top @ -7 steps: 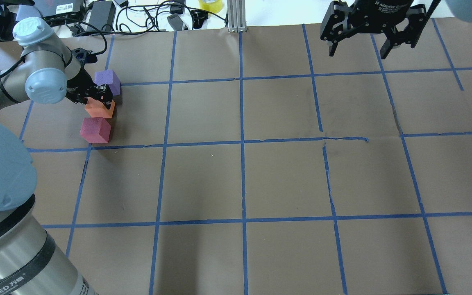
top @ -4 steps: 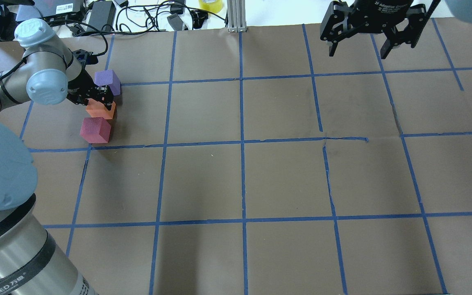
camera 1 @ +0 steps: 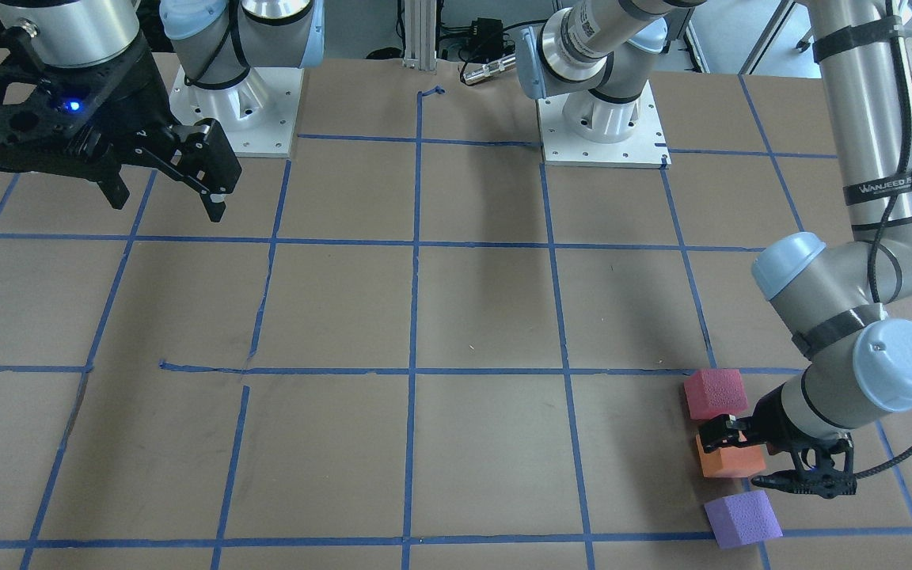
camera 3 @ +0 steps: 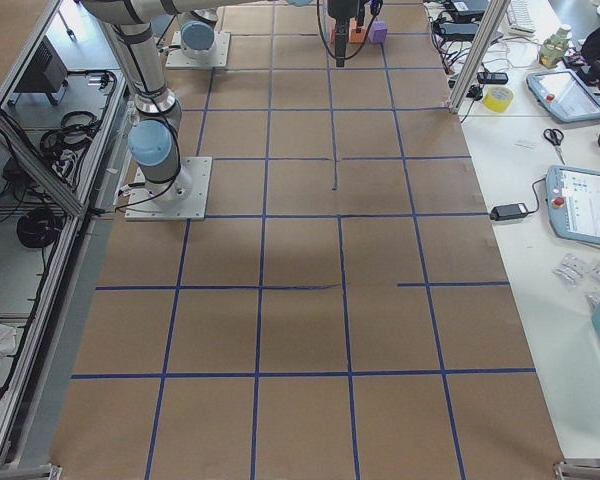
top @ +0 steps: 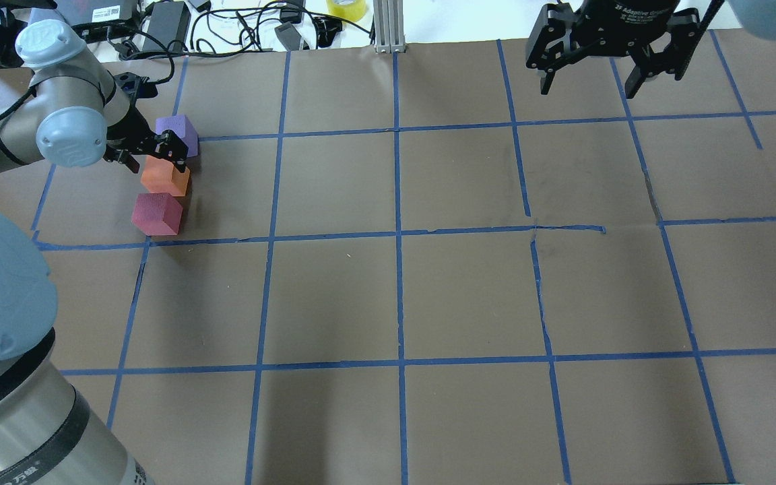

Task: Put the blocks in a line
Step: 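Open the left gripper and lift it away from the cubes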

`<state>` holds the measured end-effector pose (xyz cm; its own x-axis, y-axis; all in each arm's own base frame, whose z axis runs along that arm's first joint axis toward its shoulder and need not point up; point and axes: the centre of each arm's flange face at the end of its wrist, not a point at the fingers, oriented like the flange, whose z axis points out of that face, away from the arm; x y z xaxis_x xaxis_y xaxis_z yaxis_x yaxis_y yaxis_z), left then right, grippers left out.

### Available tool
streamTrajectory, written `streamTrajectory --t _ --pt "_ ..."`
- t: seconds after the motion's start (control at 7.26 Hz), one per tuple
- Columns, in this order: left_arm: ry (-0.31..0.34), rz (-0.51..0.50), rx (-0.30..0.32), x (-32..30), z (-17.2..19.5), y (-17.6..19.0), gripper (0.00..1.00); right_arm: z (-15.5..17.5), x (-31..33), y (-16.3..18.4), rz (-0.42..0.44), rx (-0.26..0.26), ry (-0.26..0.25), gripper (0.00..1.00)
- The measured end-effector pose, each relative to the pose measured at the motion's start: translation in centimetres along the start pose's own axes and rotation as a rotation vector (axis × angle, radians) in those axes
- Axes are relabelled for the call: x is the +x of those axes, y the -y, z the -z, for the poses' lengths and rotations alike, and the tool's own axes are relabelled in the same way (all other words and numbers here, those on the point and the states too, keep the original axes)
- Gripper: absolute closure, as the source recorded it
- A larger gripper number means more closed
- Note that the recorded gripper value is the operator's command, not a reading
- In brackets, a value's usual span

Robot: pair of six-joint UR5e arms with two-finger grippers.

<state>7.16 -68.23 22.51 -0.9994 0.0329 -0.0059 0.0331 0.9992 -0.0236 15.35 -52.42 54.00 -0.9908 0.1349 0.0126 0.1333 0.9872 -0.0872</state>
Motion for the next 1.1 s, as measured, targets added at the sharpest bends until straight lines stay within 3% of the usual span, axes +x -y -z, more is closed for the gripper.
streamTrajectory --t 0.28,0.55,1.1 --pt "-0.011 -0.024 -0.018 2.2 5.2 -1.3 0.0 -0.1 0.0 -0.1 0.0 -0.001 -0.001 0.0" --pt "-0.008 -0.085 -0.024 6.9 12.7 -3.7 0.0 -0.1 0.0 -0.2 0.0 -0.003 0.0 0.0" --pt "-0.006 -0.184 -0.037 18.8 26.9 -12.0 0.0 -0.2 -0.1 -0.2 0.001 -0.005 -0.004 0.0"
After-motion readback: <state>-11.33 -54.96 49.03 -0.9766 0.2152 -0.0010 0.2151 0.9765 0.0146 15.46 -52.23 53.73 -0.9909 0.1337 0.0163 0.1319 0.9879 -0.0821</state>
